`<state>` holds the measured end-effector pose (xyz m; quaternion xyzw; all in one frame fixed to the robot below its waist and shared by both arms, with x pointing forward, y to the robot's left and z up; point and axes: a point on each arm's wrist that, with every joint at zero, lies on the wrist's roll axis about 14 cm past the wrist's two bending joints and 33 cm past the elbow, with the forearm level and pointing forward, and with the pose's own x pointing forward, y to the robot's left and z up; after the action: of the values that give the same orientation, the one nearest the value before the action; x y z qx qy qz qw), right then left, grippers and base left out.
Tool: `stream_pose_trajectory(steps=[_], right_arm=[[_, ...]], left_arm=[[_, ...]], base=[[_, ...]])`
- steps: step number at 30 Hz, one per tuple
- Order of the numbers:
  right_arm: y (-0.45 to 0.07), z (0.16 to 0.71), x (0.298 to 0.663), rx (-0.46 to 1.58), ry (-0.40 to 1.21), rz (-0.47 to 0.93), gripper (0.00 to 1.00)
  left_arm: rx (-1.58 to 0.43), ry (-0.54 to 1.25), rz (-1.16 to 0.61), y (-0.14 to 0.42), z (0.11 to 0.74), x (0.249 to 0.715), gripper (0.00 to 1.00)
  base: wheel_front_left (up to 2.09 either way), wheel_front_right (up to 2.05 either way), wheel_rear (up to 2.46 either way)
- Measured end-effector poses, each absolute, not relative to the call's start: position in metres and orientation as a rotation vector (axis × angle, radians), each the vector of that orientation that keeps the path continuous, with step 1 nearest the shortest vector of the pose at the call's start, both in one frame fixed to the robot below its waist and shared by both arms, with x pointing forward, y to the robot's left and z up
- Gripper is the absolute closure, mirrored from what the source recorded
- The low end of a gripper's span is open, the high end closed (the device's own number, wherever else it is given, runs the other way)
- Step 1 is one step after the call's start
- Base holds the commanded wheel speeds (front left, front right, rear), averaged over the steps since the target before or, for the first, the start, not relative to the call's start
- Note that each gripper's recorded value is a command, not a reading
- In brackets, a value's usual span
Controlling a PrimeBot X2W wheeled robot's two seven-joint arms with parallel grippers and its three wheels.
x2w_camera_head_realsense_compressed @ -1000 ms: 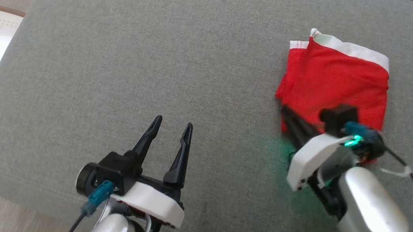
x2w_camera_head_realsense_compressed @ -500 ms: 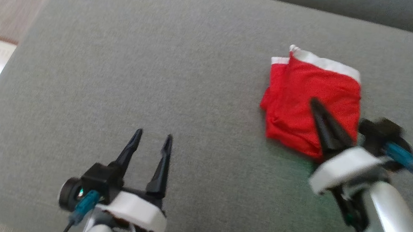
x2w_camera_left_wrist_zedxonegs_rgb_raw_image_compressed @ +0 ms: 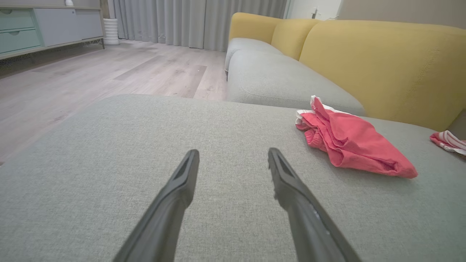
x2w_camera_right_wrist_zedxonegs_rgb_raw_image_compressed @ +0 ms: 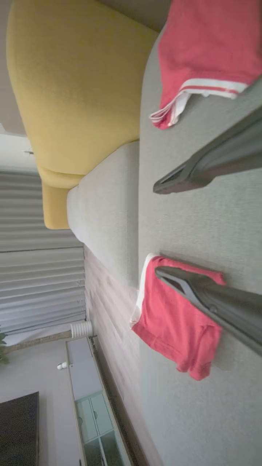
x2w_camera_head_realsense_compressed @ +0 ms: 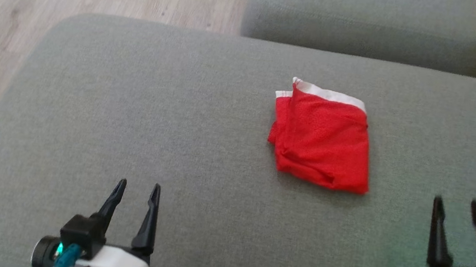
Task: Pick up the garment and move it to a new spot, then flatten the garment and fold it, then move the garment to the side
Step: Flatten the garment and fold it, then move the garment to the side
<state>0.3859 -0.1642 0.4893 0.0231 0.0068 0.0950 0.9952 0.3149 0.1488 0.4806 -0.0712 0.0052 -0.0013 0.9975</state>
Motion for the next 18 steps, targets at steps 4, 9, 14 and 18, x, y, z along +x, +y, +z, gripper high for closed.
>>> stream_pose_trajectory(steps=[4, 9, 14, 18], right_arm=[[-0.174, 0.463, 0.358, 0.054, 0.082, 0.15, 0.0], [-0.181, 0.45, 0.342, 0.077, 0.115, 0.102, 0.0], [-0.186, 0.444, 0.333, 0.083, 0.127, 0.079, 0.0], [-0.185, 0.442, 0.331, 0.084, 0.135, 0.08, 0.0]], left_arm=[[-0.131, 0.022, -0.006, 0.152, 0.475, 0.308, 0.0], [-0.123, 0.045, -0.018, 0.153, 0.467, 0.301, 0.0], [-0.117, 0.055, -0.033, 0.151, 0.464, 0.302, 0.0], [-0.117, 0.061, -0.045, 0.149, 0.463, 0.303, 0.0]], base=[[0.0, 0.0, 0.0], [0.0, 0.0, 0.0], [0.0, 0.0, 0.0], [0.0, 0.0, 0.0]])
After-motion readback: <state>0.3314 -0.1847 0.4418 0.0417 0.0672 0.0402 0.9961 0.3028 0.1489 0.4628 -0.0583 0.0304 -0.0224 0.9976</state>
